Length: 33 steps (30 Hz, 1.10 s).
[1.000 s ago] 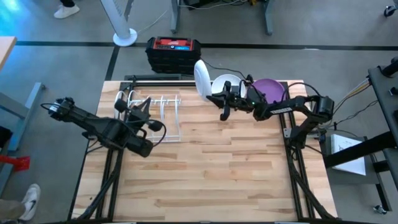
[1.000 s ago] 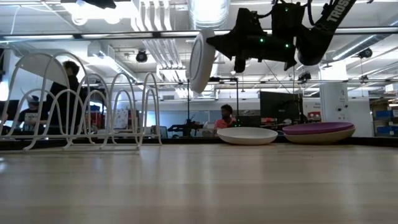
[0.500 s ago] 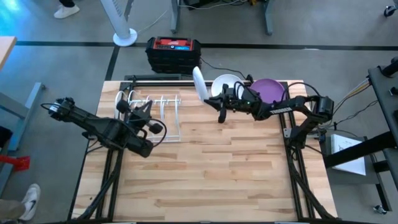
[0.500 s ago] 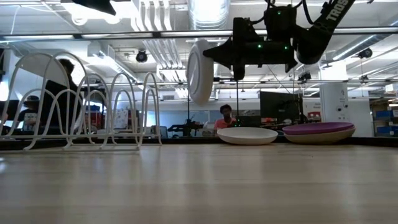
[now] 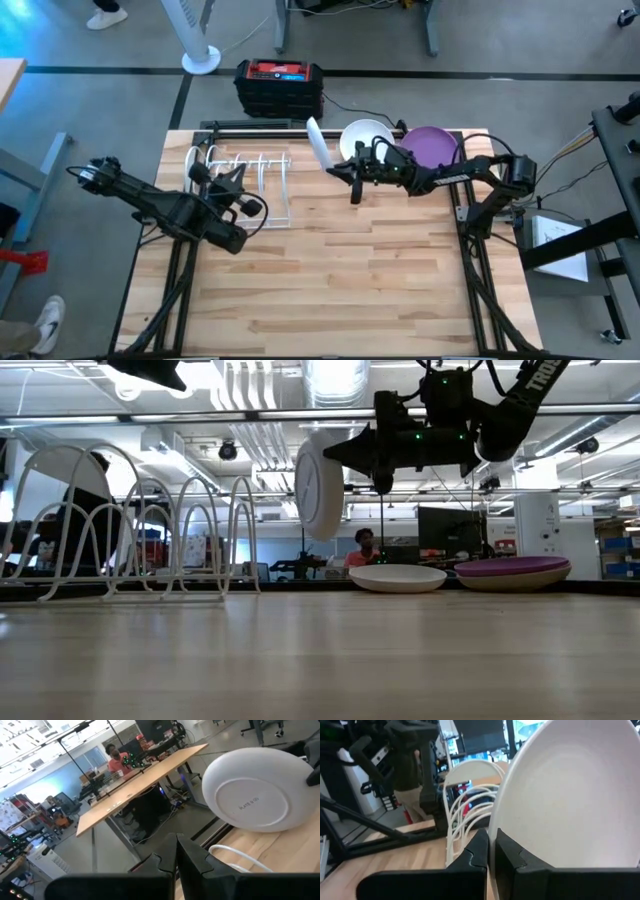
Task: Sort dishes
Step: Put the white plate into the white dish rack
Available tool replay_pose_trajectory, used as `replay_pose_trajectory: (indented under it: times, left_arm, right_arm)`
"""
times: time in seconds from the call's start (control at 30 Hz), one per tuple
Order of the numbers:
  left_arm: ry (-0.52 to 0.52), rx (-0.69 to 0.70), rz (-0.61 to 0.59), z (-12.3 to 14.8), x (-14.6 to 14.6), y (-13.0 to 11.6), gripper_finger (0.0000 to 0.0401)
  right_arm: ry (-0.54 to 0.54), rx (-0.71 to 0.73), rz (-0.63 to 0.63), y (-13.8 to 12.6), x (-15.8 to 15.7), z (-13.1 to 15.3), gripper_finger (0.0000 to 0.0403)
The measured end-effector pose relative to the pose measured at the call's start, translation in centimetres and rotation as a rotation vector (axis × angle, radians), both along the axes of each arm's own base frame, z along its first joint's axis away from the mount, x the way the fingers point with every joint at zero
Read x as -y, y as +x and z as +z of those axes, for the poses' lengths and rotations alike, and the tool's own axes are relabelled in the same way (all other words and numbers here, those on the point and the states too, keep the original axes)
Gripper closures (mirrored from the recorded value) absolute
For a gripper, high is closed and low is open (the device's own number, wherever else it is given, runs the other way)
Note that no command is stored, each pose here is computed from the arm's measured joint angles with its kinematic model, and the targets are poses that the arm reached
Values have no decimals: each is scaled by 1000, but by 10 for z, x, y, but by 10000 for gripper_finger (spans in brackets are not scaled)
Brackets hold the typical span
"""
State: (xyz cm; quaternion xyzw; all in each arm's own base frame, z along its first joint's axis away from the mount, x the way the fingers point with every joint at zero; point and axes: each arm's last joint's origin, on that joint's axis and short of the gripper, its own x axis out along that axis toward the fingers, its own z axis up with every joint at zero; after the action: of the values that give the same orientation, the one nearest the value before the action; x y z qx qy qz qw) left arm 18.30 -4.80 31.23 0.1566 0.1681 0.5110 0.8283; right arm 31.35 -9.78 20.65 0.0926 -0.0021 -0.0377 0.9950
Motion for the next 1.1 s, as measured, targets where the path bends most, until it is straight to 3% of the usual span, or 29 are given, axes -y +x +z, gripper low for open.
replay_pose_trajectory:
  times: [0.17, 0.6, 1.1]
  left_arm:
    - [-14, 13, 0, 0, 0, 0, 401]
    - [-231, -66, -49, -21, 5, 3, 401]
    - [-192, -183, -50, -46, 17, 21, 401]
  right_arm:
    - [1, -15, -1, 0, 0, -2, 403]
    - [-38, -34, -4, 0, 0, -3, 403]
    - [-83, -38, -5, 0, 1, -3, 403]
